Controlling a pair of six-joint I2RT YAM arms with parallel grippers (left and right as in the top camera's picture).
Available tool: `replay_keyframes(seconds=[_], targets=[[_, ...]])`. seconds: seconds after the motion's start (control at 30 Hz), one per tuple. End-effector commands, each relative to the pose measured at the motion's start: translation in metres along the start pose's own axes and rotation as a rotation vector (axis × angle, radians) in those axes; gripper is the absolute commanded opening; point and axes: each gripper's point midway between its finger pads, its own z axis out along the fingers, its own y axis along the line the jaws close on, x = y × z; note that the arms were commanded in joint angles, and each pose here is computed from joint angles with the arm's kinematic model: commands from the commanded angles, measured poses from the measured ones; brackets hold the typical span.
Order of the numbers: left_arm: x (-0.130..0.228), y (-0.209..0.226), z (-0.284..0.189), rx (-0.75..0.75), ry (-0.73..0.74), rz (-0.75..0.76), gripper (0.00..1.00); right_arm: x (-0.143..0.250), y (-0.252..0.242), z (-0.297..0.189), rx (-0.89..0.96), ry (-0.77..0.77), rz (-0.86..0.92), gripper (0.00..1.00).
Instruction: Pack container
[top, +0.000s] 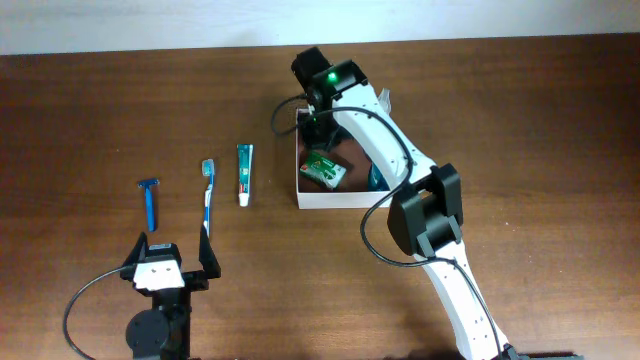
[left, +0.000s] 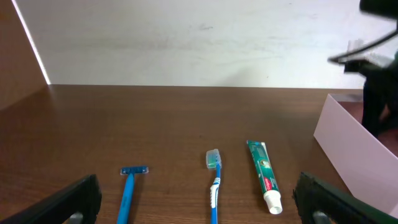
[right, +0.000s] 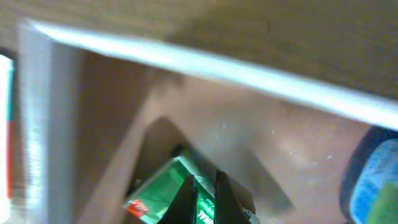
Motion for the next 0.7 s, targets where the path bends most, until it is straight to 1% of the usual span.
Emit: replay_keyframes(seconds=[0.0,0.2,0.27,0.33,0.4,0.57,0.6,0.67], targets=[[0.001,-0.003,0.0,0.015,0.001,0.012,0.99,-0.026,-0.009,-0.032,-0.003,-0.104,0.025,0.04],[0.001,-0.003,0.0,0.015,0.001,0.012,0.99,-0.049,-0.026,-0.096,-0.018,-0.238,0.061,0.04],[0.001,-0.003,0.0,0.015,0.001,0.012,1.0,-0.056,-0.036,-0.133,-0.029,-0.315,0.081,0.04],[0.001,-0.003,0.0,0.015,0.001,0.012,0.99,-0.058,-0.045,-0.158,-0.035,-0.368,0.096,0.05],[0.001,-0.003,0.0,0.015,0.001,0.012,1.0,-0.058,-0.057,-0.184,-0.035,-0.413,0.117,0.1],[0.001,-0.003,0.0,0.015,0.001,0.012,0.99,-0.055,-0.103,-0.255,0.003,-0.549,0.195,0.11],[0.001,-0.003,0.0,0.015,0.001,0.012,0.99,-0.053,-0.114,-0.268,0.021,-0.575,0.214,0.16],[0.001,-0.003,0.0,0.015,0.001,0.012,0.99,-0.045,-0.144,-0.296,0.08,-0.627,0.268,0.33]])
